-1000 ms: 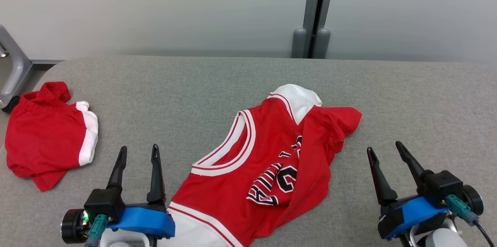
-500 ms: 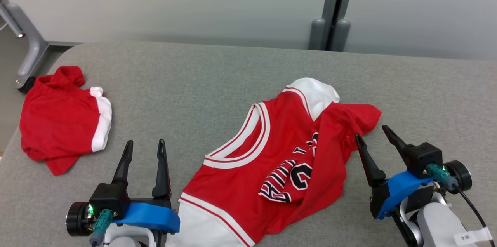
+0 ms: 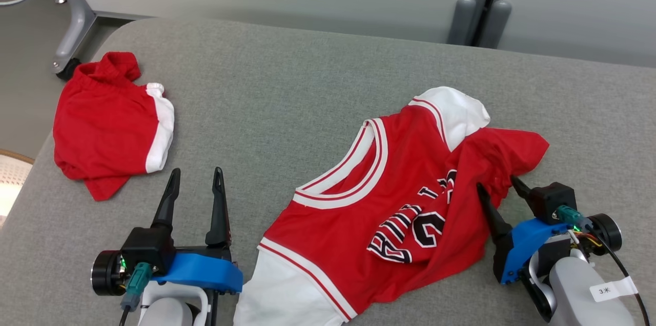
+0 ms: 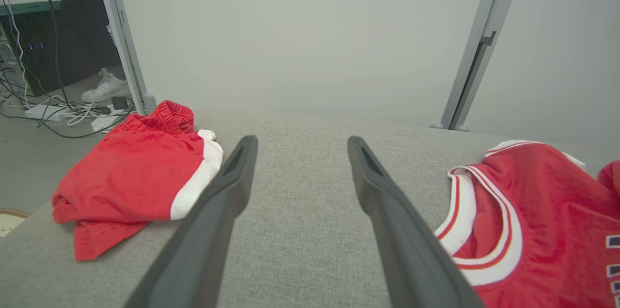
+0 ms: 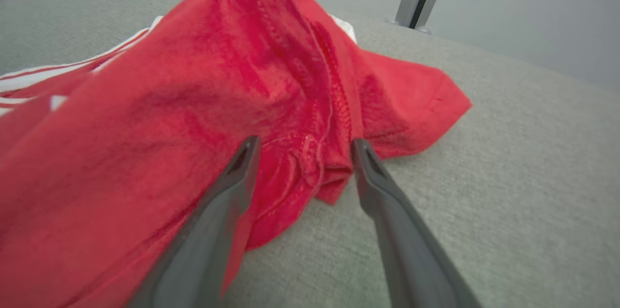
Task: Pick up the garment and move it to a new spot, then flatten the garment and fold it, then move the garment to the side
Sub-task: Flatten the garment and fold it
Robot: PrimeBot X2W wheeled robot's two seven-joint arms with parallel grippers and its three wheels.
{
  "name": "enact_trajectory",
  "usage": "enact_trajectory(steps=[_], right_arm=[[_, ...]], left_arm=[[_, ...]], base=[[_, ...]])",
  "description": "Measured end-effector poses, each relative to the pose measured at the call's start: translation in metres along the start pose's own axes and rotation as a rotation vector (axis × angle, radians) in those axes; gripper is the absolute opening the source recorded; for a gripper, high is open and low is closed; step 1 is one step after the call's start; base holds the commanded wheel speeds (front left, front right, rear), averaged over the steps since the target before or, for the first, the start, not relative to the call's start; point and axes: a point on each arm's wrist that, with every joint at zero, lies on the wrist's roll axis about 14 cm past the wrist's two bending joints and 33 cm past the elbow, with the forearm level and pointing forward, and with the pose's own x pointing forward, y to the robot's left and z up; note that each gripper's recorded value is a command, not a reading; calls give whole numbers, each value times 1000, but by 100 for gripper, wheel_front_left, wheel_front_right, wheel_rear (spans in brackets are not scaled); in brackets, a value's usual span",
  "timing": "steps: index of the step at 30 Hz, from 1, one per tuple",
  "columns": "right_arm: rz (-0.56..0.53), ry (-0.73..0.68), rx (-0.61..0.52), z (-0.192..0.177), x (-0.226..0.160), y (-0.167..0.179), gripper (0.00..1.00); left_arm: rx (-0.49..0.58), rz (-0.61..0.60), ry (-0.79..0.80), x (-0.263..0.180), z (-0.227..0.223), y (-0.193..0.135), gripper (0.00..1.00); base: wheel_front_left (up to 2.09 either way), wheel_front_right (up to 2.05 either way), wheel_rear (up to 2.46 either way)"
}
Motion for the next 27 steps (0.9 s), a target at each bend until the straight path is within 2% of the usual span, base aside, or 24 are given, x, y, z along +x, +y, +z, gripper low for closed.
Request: enact_trajectory(steps=[1,7,11,19,24,27], right_arm=[[1,6,2,-2,1,0,0],[-2,-30,-6,4,-1,-1,0],[-28,-77,-44,16,-18,-15,0],[-111,-143,-71,21,-81,-49,0],[-147,-107,-36,4,-125,-50,0],[-160,-38,16,-19,-158,-39,0]], left_arm=[[1,3,1,0,0,1,100],[-1,12,3,-4,-1,3,100],[-10,-5,8,-10,-3,-3,100],[-30,-90,-7,-10,1,-31,100],[-38,-144,-7,-7,1,-50,100],[-40,-173,-1,-4,-1,-60,100]], base=[[0,0,0],[0,0,0],[0,0,0],[0,0,0],[0,0,0],[0,0,0]])
